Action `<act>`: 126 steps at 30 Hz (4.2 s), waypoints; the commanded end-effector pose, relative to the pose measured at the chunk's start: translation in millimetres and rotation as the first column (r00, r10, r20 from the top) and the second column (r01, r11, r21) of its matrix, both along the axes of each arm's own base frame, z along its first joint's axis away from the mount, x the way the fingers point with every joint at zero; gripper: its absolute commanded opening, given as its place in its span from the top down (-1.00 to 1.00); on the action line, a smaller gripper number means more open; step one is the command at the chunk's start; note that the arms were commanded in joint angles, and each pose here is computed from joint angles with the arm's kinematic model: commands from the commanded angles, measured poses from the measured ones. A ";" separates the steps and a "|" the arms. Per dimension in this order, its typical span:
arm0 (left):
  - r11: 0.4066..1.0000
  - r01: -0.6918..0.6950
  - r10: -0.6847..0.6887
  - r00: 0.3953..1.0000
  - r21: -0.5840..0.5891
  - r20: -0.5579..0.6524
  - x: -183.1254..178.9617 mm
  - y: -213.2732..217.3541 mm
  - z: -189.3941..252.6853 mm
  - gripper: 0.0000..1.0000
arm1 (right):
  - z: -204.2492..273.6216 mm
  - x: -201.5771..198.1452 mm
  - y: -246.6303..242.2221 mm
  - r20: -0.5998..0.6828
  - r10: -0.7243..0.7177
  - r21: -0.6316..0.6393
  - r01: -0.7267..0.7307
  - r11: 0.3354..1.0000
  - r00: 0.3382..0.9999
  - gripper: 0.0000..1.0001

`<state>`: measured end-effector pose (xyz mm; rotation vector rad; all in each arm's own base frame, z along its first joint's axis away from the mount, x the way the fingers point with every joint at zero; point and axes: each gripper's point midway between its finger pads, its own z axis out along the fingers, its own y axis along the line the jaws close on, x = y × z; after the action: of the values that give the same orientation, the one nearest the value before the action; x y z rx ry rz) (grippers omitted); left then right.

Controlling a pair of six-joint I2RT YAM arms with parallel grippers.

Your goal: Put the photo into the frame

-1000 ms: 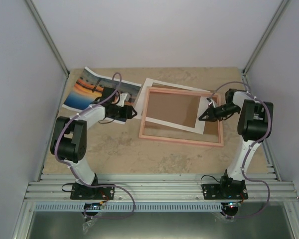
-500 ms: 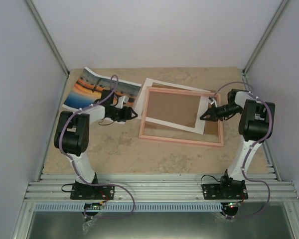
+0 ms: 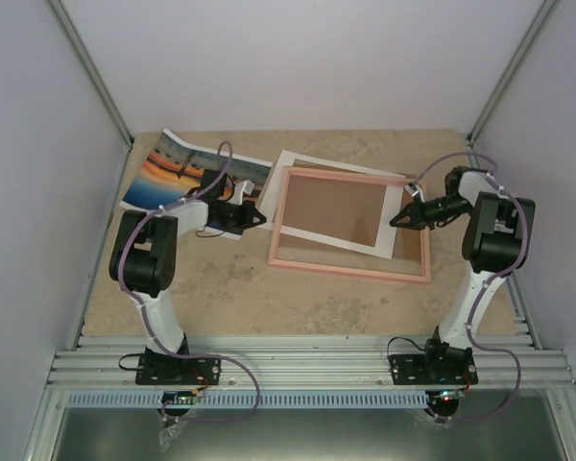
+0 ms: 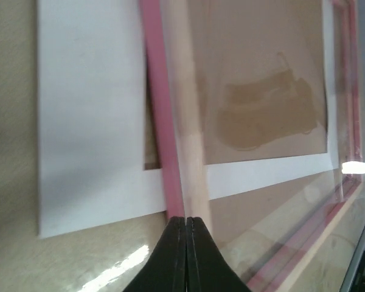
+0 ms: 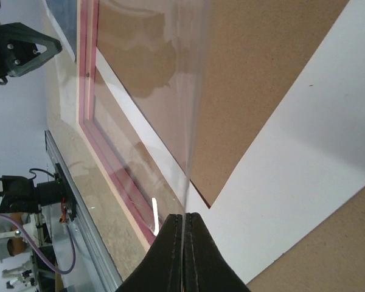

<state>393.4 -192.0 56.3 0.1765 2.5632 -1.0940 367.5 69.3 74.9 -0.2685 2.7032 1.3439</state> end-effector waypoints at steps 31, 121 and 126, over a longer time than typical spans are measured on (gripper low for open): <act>0.998 0.059 -0.058 0.997 -0.027 0.053 10.0 -49.1 25.3 1.00 | 8.2 -5.6 -50.8 0.018 -0.092 -0.091 0.093 0.991 0.996 0.99; 0.936 -0.071 0.060 0.997 0.345 0.041 18.2 -6.1 -34.3 -0.22 | -32.6 -5.3 -83.9 0.001 -0.082 -0.283 0.079 0.956 0.997 0.99; 0.933 -0.074 0.063 0.997 0.353 0.043 19.1 -4.8 -34.9 -0.20 | -32.8 -4.6 -85.1 0.007 -0.084 -0.287 0.083 0.954 0.996 0.99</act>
<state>413.3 -204.5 33.2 0.1913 2.6550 -0.6626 358.2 -6.6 39.3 -0.1586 2.8790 0.9945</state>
